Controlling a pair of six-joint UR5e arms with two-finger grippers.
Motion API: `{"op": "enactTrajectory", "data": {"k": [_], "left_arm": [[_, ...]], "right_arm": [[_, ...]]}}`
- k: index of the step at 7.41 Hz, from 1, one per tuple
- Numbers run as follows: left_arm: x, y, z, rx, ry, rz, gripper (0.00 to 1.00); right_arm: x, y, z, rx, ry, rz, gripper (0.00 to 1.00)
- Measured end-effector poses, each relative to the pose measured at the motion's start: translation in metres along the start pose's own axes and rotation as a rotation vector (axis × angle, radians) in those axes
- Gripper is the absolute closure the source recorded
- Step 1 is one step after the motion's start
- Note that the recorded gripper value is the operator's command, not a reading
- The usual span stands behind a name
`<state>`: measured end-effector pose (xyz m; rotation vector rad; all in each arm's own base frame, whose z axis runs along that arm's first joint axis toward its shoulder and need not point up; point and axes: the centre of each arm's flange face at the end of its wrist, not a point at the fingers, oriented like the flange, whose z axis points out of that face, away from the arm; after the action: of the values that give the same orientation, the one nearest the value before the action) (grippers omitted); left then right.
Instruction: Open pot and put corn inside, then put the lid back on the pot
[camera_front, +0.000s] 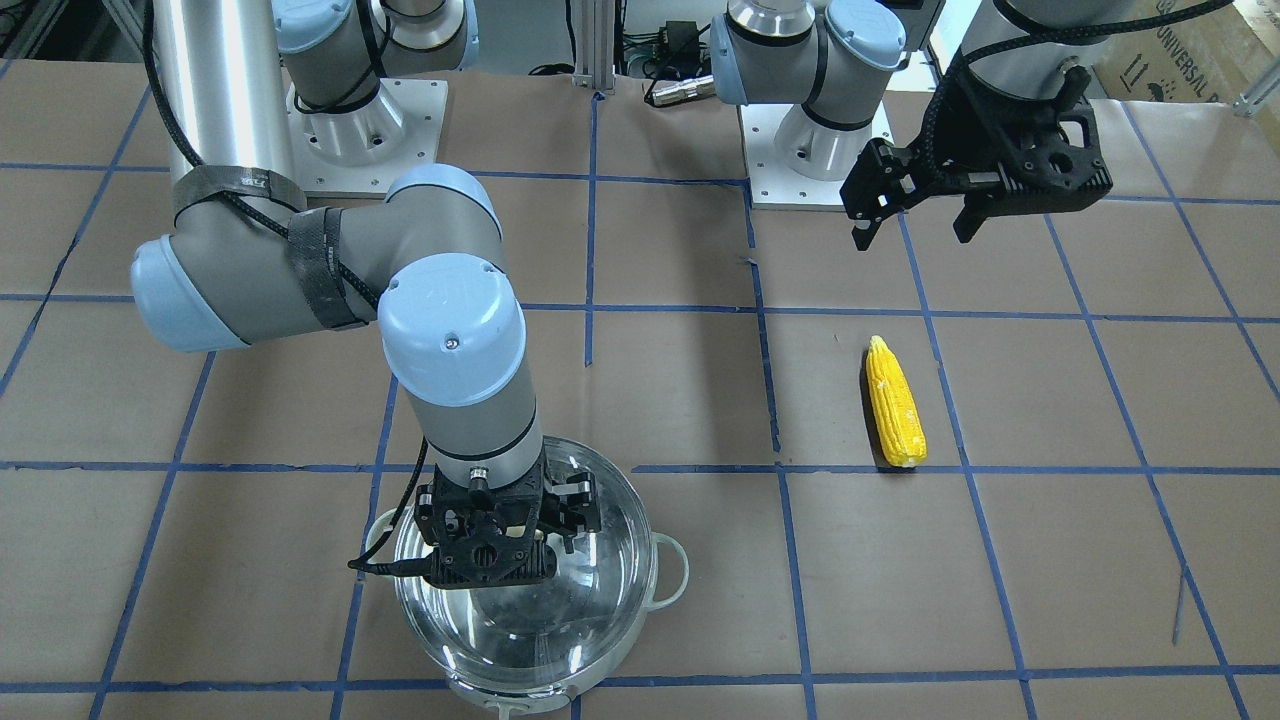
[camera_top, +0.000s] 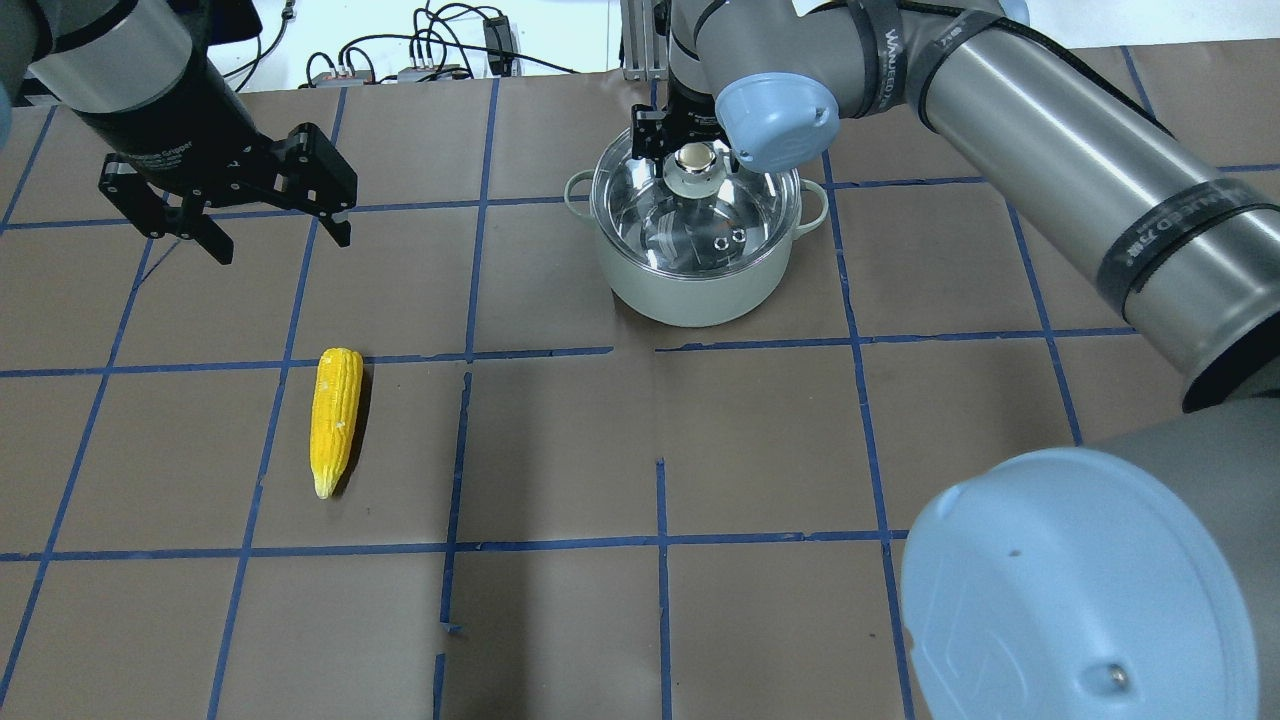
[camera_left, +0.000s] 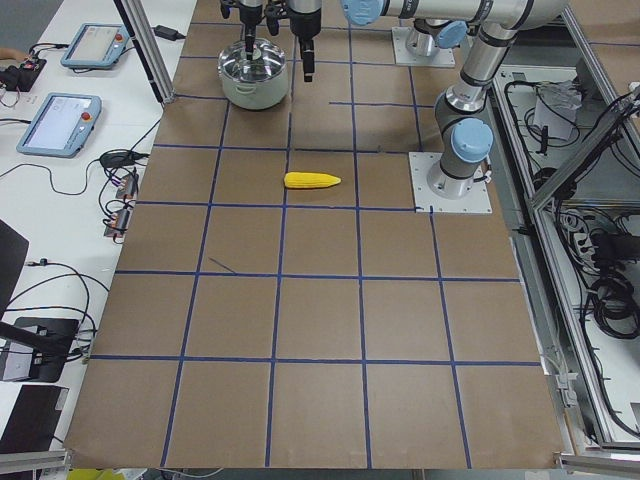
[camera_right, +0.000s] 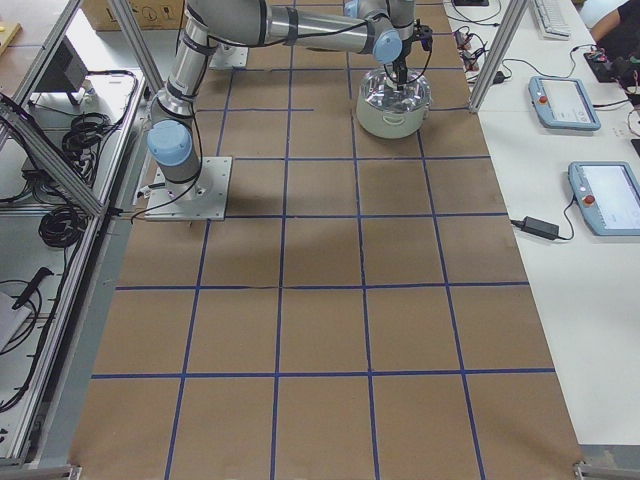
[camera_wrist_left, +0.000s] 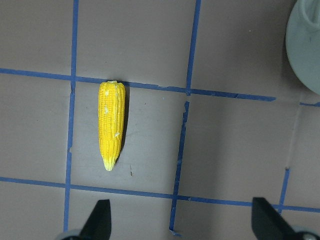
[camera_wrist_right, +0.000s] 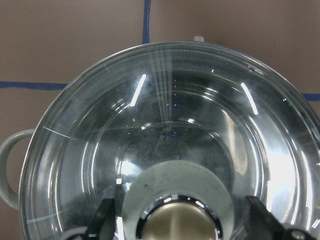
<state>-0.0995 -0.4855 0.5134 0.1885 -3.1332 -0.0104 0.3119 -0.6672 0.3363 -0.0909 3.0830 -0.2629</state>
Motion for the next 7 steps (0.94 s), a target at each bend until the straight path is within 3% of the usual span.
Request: {"op": "enactTrajectory", "data": {"k": [4,6,7], "left_arm": [[-0.0004,0.0003,-0.0005,0.001,0.0,0.0,0.0],[-0.0004,0.0002,-0.0005,0.001,0.001,0.0,0.0],[-0.0004,0.0002,-0.0005,0.001,0.002,-0.001,0.0]], "right_arm": [[-0.0008,-0.005,-0.0103,-0.013,0.005,0.001,0.2],[-0.0005,-0.0022,-0.0074,-0.034,0.009,0.002,0.32],[-0.0006,-0.0006,-0.0059,-0.05,0.012,0.001,0.45]]}}
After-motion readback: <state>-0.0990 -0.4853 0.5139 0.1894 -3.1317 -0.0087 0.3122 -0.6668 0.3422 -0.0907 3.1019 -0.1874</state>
